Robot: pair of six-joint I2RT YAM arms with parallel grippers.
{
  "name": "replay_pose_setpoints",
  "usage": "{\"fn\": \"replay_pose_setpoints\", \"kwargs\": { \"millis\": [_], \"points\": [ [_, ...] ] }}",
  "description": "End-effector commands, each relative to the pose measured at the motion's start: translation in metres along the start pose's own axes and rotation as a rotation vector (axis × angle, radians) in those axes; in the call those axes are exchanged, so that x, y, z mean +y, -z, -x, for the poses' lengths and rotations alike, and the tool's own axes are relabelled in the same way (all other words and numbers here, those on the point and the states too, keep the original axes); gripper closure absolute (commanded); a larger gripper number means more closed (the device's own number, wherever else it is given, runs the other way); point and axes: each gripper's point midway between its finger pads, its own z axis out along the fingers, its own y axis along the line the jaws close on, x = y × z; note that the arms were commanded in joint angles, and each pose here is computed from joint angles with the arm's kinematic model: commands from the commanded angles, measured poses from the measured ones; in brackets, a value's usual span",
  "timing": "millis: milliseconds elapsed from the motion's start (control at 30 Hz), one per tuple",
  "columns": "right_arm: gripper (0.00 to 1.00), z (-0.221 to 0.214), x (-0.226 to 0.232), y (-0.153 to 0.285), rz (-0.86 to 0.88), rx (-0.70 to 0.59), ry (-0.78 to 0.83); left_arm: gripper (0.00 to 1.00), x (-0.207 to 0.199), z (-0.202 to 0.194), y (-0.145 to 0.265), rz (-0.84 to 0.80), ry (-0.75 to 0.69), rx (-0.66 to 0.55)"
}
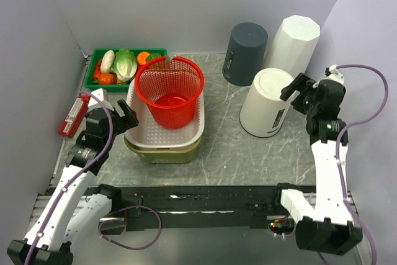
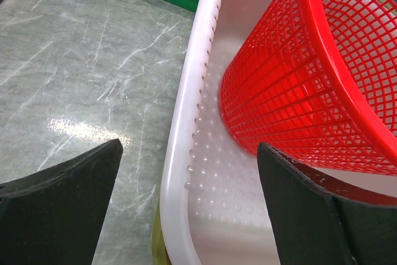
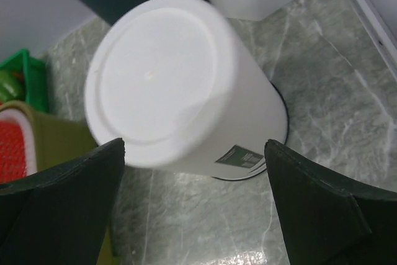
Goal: Turn the large container upside down
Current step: Move the container to the center of the board.
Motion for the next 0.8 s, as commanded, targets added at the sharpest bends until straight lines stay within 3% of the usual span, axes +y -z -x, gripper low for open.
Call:
{"fn": "replay_pose_setpoints", "kwargs": {
  "millis": [0,333,600,767],
  "points": [
    [0.0,0.002,-0.014,-0.02,-0.065,0.016,-0.055,0.04,-0.004,0.012,0.001,-0.015,0.013,-0.046],
    [0.0,-0.028,0.039,-0.049,0.229,0.161,-0.208,0.04,-0.005,0.013,0.002,-0.019,0.013,-0.05],
    [0.0,-0.055,0.094,-0.064,0.344,0.25,-0.237,0.04,-0.004,0.013,0.002,-0.017,0.012,-0.046],
    [0.0,-0.063,0.139,-0.067,0.512,0.345,-0.208,0.04,-0.003,0.012,0.002,-0.011,0.011,-0.044]
  ]
}}
